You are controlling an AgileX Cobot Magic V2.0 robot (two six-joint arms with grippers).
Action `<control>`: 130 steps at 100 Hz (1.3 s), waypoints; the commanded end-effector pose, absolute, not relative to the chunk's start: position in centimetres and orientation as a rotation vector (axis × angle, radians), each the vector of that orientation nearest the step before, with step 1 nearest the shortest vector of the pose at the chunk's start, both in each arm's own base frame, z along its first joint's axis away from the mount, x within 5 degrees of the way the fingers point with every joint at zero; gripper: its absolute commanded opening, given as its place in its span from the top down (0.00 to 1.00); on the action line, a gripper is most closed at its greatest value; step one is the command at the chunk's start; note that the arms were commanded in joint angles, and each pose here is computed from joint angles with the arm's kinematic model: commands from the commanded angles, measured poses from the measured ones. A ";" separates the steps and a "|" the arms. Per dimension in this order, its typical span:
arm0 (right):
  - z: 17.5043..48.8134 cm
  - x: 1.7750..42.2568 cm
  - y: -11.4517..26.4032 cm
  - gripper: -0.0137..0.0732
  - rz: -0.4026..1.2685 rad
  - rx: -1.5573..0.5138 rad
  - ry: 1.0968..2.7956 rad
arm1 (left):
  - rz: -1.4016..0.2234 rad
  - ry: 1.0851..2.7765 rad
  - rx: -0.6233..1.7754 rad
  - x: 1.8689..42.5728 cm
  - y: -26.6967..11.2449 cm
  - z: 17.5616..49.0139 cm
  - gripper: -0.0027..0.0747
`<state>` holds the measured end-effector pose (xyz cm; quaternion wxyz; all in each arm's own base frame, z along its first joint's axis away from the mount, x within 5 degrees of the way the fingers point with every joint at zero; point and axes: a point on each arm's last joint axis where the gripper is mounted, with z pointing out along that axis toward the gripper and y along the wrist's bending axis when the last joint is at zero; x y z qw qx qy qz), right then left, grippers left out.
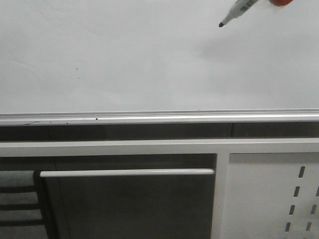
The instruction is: Write number 1 on whiteboard
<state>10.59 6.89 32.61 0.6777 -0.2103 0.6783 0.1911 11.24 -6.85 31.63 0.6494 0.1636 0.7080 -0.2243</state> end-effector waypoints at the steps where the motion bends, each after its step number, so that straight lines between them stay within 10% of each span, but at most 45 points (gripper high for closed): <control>1: 35.2 11.4 7.2 0.89 0.378 -0.459 1.406 | -0.521 1.586 0.339 11.3 -6.7 32.7 0.99; 75: 31.6 18.5 12.1 0.89 0.264 -0.514 1.480 | -0.507 1.590 0.325 11.4 -6.6 32.7 0.99; 130: 35.3 12.7 11.2 0.89 0.461 -0.785 1.657 | -0.836 1.643 0.647 11.9 -11.0 31.0 0.99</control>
